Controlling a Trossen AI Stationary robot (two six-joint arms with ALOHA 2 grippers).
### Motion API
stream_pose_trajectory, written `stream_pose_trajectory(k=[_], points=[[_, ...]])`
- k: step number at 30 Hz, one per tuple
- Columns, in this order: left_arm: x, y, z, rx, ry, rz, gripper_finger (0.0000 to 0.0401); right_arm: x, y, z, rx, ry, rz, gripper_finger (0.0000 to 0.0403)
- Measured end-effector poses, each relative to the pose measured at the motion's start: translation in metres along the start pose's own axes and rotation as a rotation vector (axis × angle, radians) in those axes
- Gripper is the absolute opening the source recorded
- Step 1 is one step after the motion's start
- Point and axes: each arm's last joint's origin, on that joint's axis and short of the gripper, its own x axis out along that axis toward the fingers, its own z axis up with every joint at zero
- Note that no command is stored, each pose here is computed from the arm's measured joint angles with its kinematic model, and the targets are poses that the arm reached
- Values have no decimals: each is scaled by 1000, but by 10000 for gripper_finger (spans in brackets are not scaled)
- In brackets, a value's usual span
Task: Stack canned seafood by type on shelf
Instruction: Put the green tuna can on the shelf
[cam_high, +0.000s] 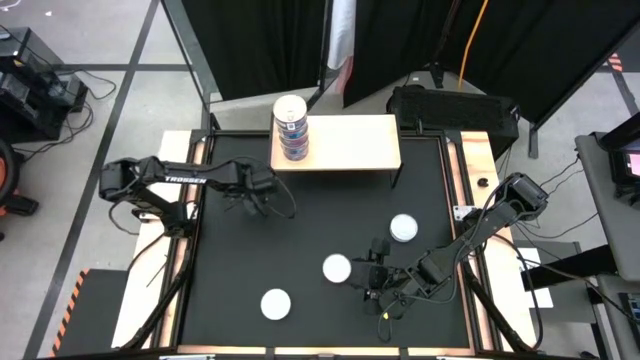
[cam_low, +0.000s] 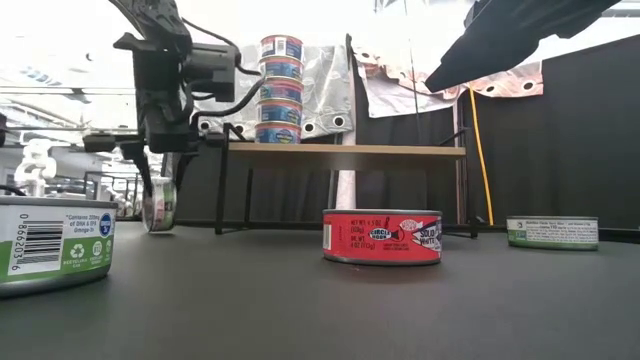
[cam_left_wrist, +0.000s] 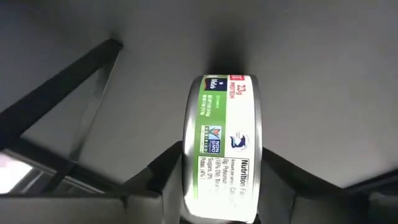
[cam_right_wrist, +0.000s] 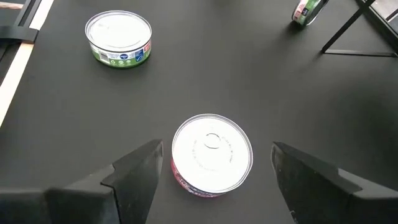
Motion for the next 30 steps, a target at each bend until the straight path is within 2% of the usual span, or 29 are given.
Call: stream_pose_trajectory(k=[4,9,12,14,17,20,24,27,30], points=[[-2,-2,-2,-75,6,-9,144,0,0,0,0,-1,0,293],[-6,-11,-4,-112,77,-49,150,0,0,0,-4,-5,-3,293],[-20,-17,-5,-153,122,-93,153,1,-2,1,-47,-8,-12,293],[-37,-17,-6,-234,128,-108,153,4,-4,3,-91,-10,-20,293],[-72,-14,-6,-421,27,-145,154,9,-11,8,-182,-23,-45,293],[-113,-8,-8,-613,-206,-188,155,14,-15,18,-360,-70,-44,293],[-168,-1,-16,-798,-538,-217,155,14,-13,35,-742,-211,-74,293],[-204,1,-27,-862,-765,-210,156,8,-10,56,-1041,-378,-198,293],[-233,5,-36,-896,-986,-206,156,-3,-11,75,-1287,-511,-385,293]])
